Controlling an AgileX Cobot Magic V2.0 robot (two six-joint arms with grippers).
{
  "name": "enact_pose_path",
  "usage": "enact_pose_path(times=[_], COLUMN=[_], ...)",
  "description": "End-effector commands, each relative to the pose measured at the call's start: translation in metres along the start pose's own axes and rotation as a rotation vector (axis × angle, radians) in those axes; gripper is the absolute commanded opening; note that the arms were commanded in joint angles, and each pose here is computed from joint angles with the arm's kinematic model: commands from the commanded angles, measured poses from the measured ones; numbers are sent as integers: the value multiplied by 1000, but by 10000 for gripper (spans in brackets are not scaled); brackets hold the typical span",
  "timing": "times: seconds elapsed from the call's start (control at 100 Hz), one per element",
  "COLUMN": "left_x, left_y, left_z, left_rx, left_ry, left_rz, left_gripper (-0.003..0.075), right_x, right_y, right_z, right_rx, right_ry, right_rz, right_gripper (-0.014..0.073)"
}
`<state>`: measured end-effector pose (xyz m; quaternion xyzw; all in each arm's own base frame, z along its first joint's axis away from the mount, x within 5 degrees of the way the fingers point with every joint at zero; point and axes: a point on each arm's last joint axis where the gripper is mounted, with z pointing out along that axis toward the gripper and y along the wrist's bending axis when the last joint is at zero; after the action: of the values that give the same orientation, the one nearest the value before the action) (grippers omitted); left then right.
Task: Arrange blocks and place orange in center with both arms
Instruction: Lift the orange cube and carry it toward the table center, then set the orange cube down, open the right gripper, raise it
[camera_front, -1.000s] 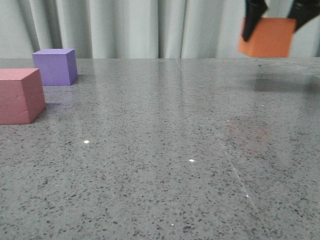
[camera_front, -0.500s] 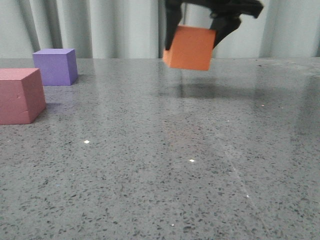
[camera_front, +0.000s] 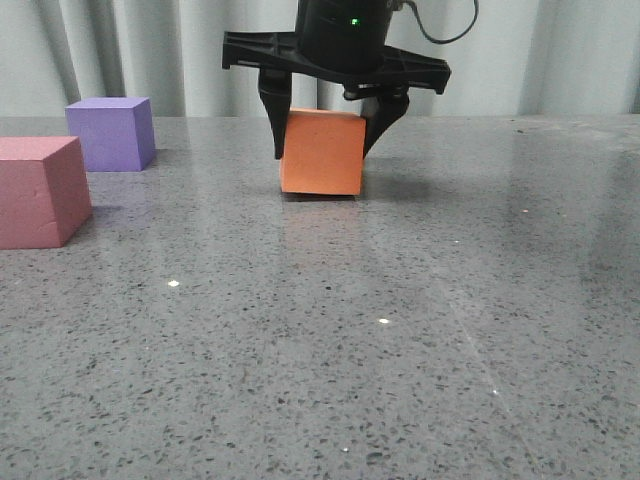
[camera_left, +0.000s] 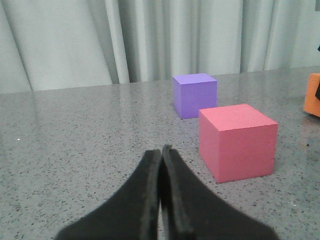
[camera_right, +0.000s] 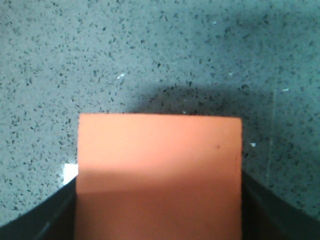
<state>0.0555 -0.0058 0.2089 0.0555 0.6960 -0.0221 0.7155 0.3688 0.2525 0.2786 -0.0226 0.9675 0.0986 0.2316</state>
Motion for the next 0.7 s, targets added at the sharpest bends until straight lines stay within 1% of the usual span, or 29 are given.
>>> enact_pose_path(times=[0.0,0.27,0.33,0.38,0.45,0.62,0.69], left_x=[9,9,9,9,9,9,9], left_y=[-1,-1,-1,-1,-1,-1,-1], left_z=[-1,-1,-1,-1,-1,-1,-1], left_rx=[6,6,6,6,6,6,6], left_ry=[-65,-65,-65,-65,-65,-65,-65], left_rz=[-14,-14,-14,-14,-14,-14,-14], left_gripper=[-19,-19,-19,-19,-19,-19,-19], right_x=[-13,-8,-7,-8,-8,-8,-8], right_y=[3,5,5,6,6,6,6], right_z=[-31,-20,-18,-18,-18,-18,-18], right_rx=[-42,-24,-25,-28,-34,-35,-33], right_ry=[-100,-57,-53,-55,-62,-62,-60], right_rz=[10,8,10,11,11,10,10], right_gripper=[355,355,367,394,456,631,663])
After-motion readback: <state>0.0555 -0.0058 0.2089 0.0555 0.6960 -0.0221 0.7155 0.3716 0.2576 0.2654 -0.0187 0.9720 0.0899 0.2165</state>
